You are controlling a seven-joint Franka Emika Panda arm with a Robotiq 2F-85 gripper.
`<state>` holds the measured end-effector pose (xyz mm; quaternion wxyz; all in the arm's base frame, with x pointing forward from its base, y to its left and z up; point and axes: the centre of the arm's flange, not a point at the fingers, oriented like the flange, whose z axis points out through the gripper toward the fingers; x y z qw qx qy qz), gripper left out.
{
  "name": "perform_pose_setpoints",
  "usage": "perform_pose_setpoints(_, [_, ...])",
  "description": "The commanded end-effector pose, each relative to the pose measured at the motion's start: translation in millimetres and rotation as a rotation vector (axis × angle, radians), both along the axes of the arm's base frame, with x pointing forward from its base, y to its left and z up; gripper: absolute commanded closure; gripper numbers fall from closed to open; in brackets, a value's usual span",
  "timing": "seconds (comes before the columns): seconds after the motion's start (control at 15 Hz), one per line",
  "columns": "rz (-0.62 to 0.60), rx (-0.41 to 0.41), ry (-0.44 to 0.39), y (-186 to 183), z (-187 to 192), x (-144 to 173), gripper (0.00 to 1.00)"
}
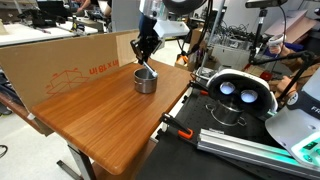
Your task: Put the marker into the silver pot
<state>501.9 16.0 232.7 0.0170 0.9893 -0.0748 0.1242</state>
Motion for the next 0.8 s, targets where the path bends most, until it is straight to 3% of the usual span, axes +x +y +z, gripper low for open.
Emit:
perform_pose_setpoints(0.0, [-0.001, -0.016, -0.016, 3.1, -4.7, 2.4, 0.95])
perform_pose_setpoints(0.73, [-0.005, -0.026, -0.007, 3.1, -12.1, 13.3, 0.95])
